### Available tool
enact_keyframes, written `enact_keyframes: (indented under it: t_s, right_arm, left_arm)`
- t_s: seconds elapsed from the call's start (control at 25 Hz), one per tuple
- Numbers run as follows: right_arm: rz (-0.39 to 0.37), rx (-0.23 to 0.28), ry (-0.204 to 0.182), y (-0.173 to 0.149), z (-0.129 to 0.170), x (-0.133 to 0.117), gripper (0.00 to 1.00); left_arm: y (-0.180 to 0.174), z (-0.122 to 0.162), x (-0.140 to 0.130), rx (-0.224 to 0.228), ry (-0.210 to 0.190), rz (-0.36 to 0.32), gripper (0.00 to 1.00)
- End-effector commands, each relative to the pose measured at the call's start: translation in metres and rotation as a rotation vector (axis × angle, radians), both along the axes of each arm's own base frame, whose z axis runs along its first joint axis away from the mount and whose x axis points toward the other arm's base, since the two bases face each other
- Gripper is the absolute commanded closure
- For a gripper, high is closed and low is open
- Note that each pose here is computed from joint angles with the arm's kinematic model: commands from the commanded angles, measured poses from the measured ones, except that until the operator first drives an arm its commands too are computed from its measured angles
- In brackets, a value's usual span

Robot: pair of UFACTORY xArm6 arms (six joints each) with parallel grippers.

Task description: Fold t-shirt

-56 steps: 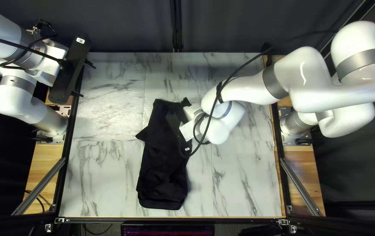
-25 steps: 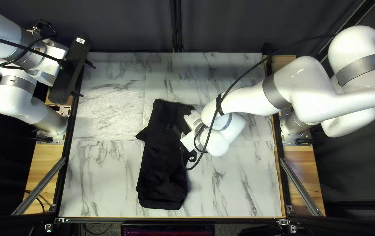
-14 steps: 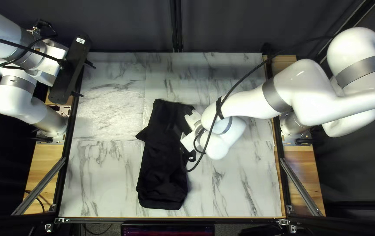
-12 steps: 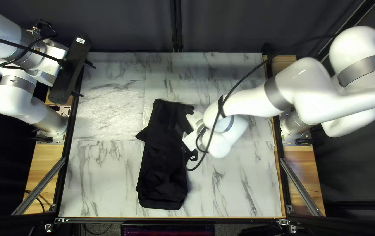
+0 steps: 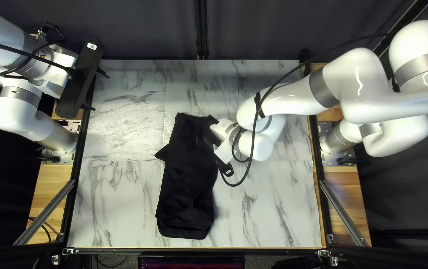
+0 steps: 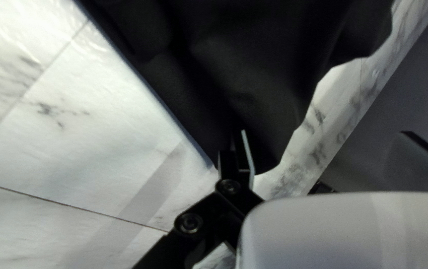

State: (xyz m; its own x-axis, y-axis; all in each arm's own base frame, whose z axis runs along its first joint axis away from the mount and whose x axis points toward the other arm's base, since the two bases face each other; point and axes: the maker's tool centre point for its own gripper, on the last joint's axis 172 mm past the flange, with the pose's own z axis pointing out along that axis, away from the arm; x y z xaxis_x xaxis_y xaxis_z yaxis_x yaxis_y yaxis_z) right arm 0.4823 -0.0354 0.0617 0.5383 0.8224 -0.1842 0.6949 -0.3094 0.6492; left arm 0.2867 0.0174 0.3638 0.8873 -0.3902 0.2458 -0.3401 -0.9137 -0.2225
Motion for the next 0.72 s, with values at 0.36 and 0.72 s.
enact_keyframes:
  t_s: [0.36,0.72]
  right_arm:
    - [0.089,-0.042,0.045,0.002,-0.014,0.015,0.08]
    - [0.104,-0.055,0.045,0.001,-0.013,0.012,1.00]
  left_arm:
    - [0.000,0.000,0.000,0.000,0.000,0.000,0.00]
    - [0.000,0.000,0.000,0.000,0.000,0.000,0.00]
